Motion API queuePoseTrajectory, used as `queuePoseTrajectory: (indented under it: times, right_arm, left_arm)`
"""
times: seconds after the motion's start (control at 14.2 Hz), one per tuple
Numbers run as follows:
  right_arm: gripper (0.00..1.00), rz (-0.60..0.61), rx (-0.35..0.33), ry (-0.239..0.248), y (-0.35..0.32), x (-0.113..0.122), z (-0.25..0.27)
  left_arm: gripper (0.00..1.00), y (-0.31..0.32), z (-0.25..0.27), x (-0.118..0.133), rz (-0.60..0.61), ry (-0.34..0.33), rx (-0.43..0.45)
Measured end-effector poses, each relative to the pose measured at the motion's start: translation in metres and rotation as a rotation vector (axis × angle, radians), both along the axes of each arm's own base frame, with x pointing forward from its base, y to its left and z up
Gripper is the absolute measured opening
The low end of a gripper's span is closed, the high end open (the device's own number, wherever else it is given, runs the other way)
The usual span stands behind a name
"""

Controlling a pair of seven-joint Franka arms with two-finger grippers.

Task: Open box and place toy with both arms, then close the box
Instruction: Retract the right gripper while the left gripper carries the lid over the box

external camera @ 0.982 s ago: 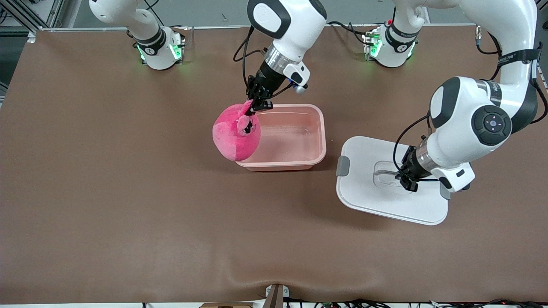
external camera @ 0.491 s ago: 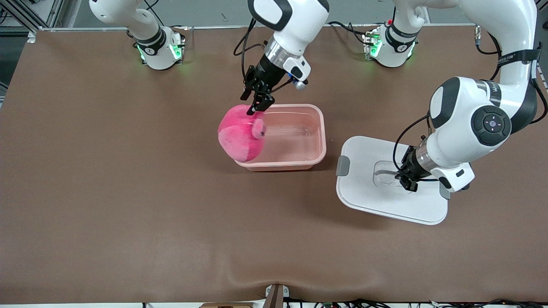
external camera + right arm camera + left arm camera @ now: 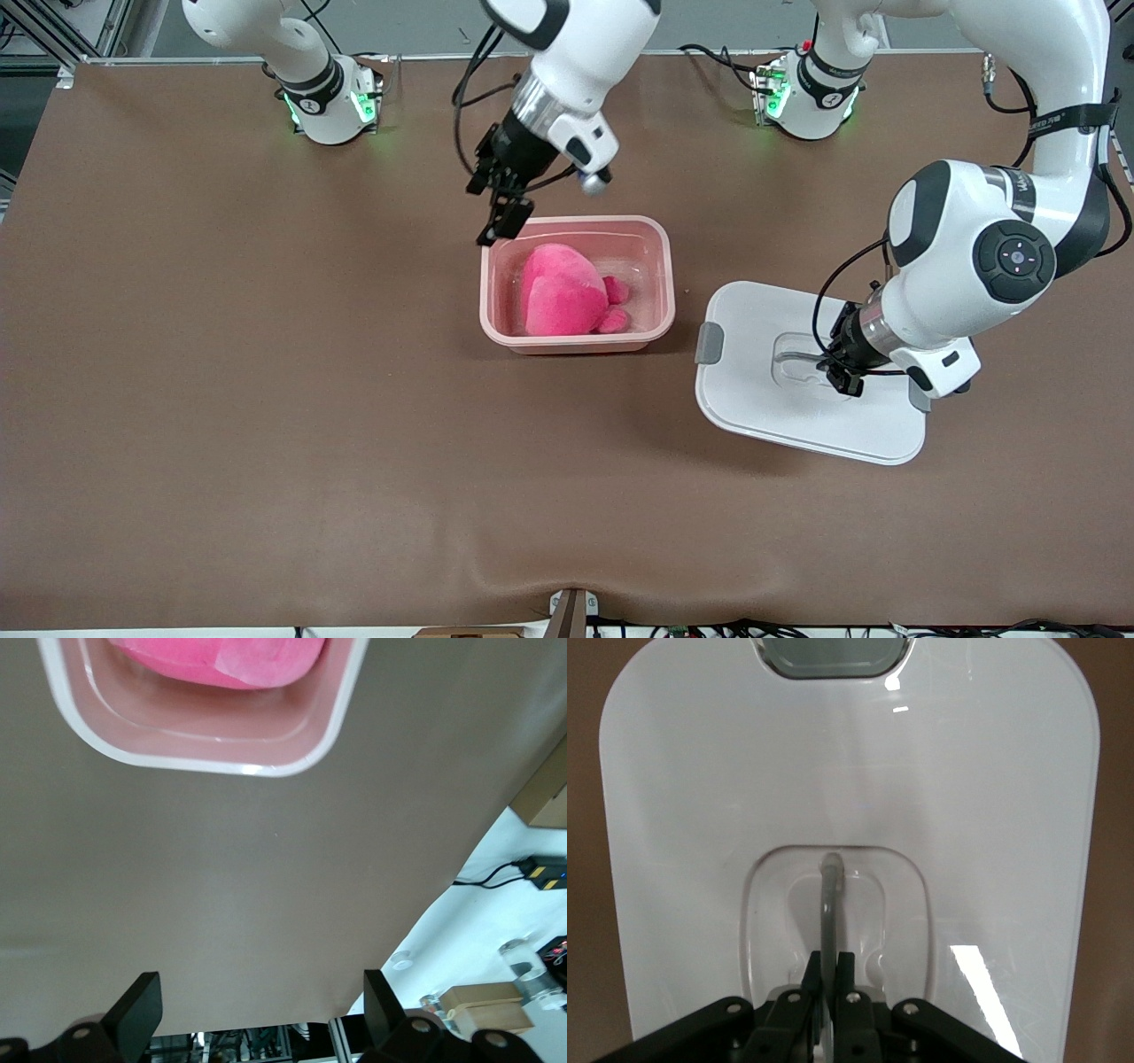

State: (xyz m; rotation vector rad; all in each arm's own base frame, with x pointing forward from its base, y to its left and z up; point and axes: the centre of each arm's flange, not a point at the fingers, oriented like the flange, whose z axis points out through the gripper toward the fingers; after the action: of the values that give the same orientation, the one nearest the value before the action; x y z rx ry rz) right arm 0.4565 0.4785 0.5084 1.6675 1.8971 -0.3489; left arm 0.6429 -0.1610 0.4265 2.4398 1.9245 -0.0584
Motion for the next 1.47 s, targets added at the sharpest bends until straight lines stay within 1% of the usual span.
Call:
queuePoseTrajectory:
  times: [0.14, 0.28, 0.42, 0.49, 0.63, 0.7, 0.84, 1.05, 1.26, 1.47]
  right_arm:
    - [1.0, -0.087, 0.048, 0.006, -0.043, 0.047, -0.001]
    - [1.0, -0.2, 0.127, 0.015, -0.102, 0.1, -0.003]
    - [1.0, -0.322, 0.208, 0.007, -0.174, 0.149, -0.003]
    - [1.0, -0.386, 0.257, 0.007, -0.211, 0.169, -0.003]
    - [1.0, -0.538, 0.348, 0.005, -0.283, 0.198, -0.004]
    - [1.0, -0.618, 0.377, -0.009, -0.312, 0.206, -0.004]
    - [1.0, -0.783, 0.419, -0.062, -0.36, 0.216, 0.001]
    - [1.0, -0.98, 0.47, -0.136, -0.415, 0.221, 0.012]
    - [1.0, -1.133, 0.492, -0.188, -0.466, 0.214, 0.024]
    - [1.0, -1.241, 0.501, -0.223, -0.495, 0.192, 0.034]
  left_arm:
    - [0.07, 0.0, 0.0, 0.0, 0.0, 0.0, 0.0]
    - [0.07, -0.002, 0.0, -0.001, -0.004, 0.001, -0.001]
    - [0.07, -0.009, 0.0, -0.002, -0.007, 0.002, -0.004]
    - [0.07, -0.015, 0.0, -0.004, -0.006, 0.003, -0.008]
    - [0.07, -0.035, 0.001, -0.01, 0.015, 0.007, -0.017]
    - [0.07, -0.046, 0.002, -0.013, 0.026, 0.01, -0.022]
    - [0.07, -0.069, 0.003, -0.021, 0.052, 0.016, -0.034]
    - [0.07, -0.106, 0.008, -0.035, 0.072, 0.023, -0.051]
    - [0.07, -0.141, 0.015, -0.049, 0.096, 0.018, -0.059]
    - [0.07, -0.169, 0.016, -0.064, 0.123, 0.018, -0.052]
